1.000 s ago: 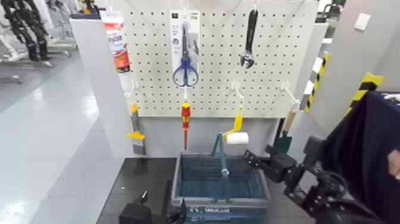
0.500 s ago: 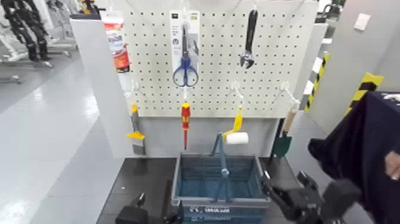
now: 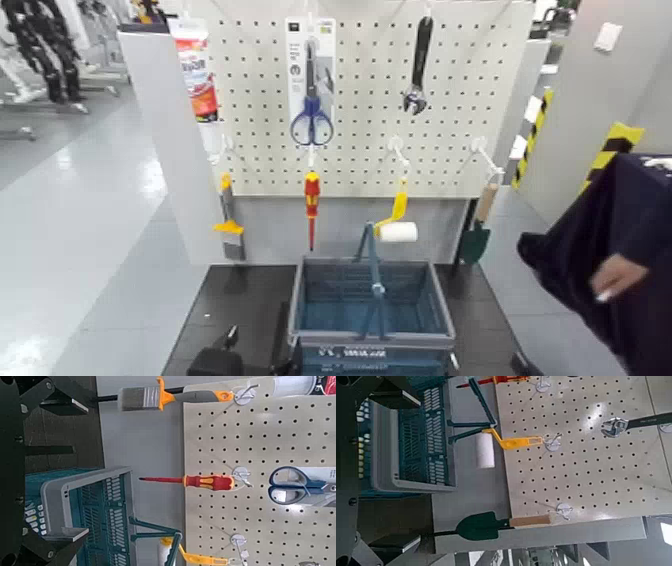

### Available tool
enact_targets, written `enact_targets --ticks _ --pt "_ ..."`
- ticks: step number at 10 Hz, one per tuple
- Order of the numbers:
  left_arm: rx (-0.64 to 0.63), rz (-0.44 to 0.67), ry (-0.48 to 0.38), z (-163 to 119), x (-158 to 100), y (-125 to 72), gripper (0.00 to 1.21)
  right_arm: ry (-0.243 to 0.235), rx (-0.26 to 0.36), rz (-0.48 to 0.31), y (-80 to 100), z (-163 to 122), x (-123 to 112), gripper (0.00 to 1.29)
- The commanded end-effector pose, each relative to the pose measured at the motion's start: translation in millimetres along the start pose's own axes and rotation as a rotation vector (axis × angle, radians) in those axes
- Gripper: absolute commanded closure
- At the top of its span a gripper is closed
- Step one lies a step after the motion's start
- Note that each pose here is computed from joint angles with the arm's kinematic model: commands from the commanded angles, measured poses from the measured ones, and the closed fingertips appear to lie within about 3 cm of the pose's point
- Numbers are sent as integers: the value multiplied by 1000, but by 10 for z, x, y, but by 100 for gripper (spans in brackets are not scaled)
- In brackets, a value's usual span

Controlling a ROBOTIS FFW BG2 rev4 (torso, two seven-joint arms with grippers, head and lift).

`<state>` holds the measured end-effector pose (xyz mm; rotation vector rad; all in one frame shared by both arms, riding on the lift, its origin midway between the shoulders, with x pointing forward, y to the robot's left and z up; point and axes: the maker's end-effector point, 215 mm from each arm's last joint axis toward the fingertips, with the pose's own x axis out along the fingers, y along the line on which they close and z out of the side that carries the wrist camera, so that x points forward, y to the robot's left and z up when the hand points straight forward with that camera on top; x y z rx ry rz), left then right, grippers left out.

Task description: Put the yellow pliers into the crate.

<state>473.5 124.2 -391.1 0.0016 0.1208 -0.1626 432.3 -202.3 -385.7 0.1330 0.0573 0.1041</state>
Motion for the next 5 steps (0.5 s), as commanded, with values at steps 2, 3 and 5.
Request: enact_targets --ticks 2,3,5 --pt "-1 6 3 -11 -6 23 22 24 -18 -13 91 -132 -226 13" --pt "-2 8 4 -13 -4 29 22 32 -15 -14 105 -165 -228 13" --pt "-2 10 2 -2 3 35 22 46 -5 -19 110 -208 -219 13"
